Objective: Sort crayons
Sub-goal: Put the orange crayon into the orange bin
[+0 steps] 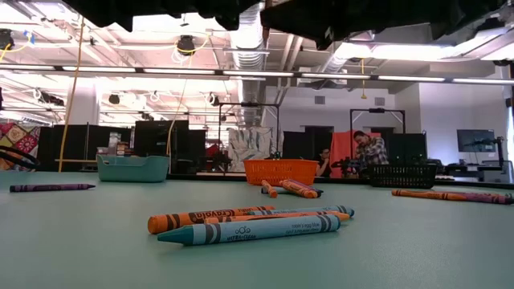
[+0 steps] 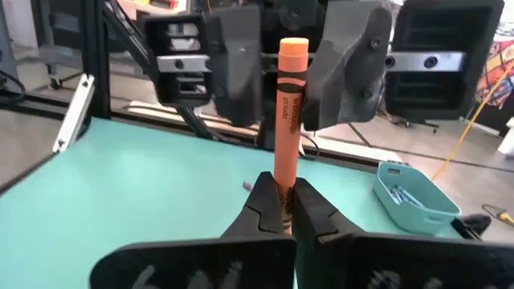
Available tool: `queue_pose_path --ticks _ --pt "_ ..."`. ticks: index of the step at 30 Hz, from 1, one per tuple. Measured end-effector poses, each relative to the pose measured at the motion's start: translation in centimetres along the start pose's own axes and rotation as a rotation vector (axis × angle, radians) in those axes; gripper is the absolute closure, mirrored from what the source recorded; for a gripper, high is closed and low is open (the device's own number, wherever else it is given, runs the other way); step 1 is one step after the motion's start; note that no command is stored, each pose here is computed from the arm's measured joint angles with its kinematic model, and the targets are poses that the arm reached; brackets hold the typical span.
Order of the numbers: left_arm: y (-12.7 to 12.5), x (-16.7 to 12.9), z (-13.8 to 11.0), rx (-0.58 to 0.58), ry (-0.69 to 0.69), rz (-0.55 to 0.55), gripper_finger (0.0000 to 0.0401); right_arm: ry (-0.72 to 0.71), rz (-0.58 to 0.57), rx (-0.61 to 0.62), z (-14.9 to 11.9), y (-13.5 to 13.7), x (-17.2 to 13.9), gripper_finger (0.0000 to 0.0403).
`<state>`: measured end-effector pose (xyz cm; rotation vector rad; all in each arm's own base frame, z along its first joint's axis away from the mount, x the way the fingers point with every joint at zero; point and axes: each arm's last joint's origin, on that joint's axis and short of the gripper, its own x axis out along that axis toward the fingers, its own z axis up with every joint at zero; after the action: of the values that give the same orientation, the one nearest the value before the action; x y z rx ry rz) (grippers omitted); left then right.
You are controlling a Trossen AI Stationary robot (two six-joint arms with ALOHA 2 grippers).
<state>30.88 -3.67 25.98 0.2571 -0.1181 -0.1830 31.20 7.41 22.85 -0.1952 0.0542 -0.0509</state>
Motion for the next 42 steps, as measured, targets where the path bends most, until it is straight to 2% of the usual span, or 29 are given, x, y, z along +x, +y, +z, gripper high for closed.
queue_pose_path --ticks 4,8,15,19,26,32,37,42 --pt "-0.2 0.0 -0.4 0.014 0.071 0.071 0.0276 0.060 -0.028 -0.008 -0.6 -0.9 0.2 0.0402" --pt "0.0 -0.2 -1.6 0.024 0.219 0.174 0.0252 0.145 -0.074 0.000 -1.7 -2.5 0.6 0.0402" --pt "0.0 -1.4 -4.3 0.105 0.577 0.344 0.0246 0.316 -0.219 0.029 -4.1 -7.6 0.9 0.0403" --pt "-0.2 -2.4 -5.8 0.096 0.766 0.406 0.0246 0.396 -0.273 0.055 -4.9 -11.3 0.9 0.0403" --pt "-0.7 -5.4 -8.2 -0.042 1.105 0.458 0.0246 0.518 -0.316 0.172 -4.2 -18.3 0.7 0.0403" --pt "-0.9 -8.1 -9.3 -0.230 1.362 0.496 0.0246 0.563 -0.270 0.242 -2.7 -21.8 0.4 0.0403" --pt "-1.5 -9.2 -9.0 -0.390 1.453 0.524 0.0246 0.603 -0.239 0.278 -2.5 -23.5 0.9 0.0402" --pt "-2.7 -10.4 -7.1 -0.483 1.440 0.560 0.0249 0.718 -0.173 0.284 -4.1 -24.3 2.8 0.0401"
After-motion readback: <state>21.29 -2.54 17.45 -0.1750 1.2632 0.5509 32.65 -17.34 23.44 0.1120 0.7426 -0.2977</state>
